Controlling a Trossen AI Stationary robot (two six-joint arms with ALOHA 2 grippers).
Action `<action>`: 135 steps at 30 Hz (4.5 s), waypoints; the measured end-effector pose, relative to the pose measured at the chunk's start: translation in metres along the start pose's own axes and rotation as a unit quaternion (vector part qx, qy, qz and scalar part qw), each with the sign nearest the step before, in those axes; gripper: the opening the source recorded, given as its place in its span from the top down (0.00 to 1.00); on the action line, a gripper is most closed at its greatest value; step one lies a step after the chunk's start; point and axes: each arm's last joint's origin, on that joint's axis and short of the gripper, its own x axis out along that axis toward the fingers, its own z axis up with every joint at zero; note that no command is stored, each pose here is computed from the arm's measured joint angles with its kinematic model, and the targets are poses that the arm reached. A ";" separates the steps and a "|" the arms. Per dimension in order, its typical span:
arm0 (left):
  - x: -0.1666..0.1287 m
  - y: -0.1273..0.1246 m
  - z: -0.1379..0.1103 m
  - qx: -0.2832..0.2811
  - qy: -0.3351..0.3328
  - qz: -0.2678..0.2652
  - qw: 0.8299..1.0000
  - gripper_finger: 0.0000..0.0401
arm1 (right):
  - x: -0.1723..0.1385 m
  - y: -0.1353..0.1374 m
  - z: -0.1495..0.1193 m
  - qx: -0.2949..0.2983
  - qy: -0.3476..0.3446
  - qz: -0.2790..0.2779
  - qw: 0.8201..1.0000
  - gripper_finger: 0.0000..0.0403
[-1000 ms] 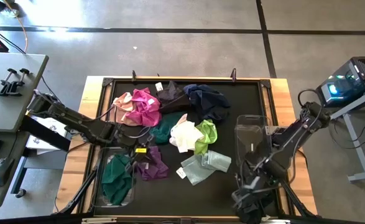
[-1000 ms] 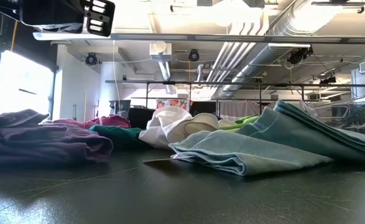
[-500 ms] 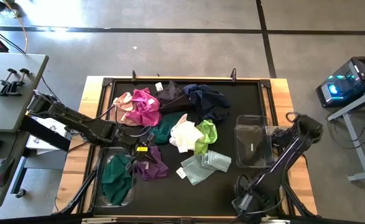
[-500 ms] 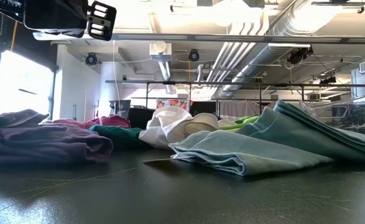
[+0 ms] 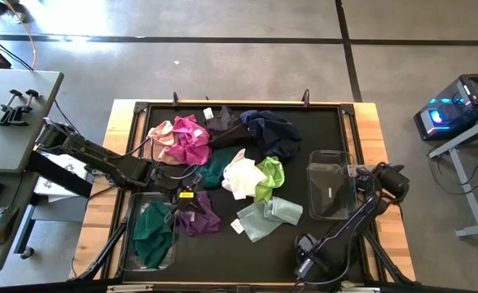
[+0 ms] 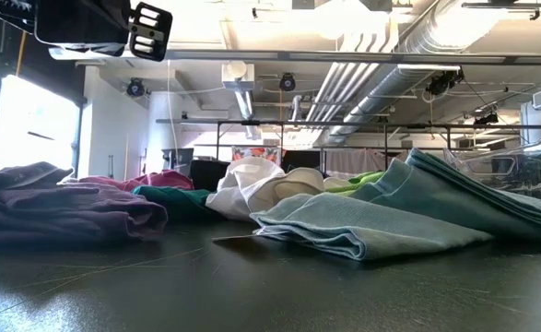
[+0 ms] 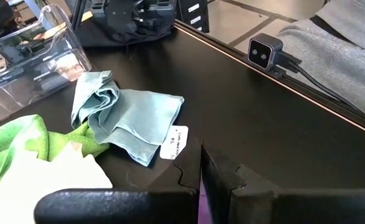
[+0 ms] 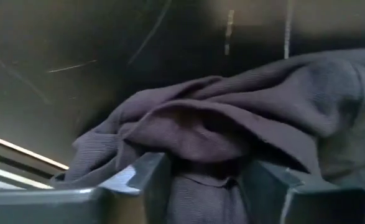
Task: Sort towels by color in basket
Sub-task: Put the bottom black towel into the left transparent bin
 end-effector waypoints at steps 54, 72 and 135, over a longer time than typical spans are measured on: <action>-0.007 0.027 0.014 0.026 -0.078 0.131 0.988 0.61 | -0.178 -0.025 0.161 -0.339 -0.825 0.241 0.382 1.00; 0.007 0.045 -0.002 0.064 -0.272 0.229 0.933 0.47 | -0.244 -0.018 0.104 -0.243 -0.883 0.114 0.385 1.00; 0.049 0.066 0.051 0.028 -0.039 0.335 0.941 1.00 | -0.173 -0.016 0.032 -0.058 -0.798 -0.112 0.589 0.70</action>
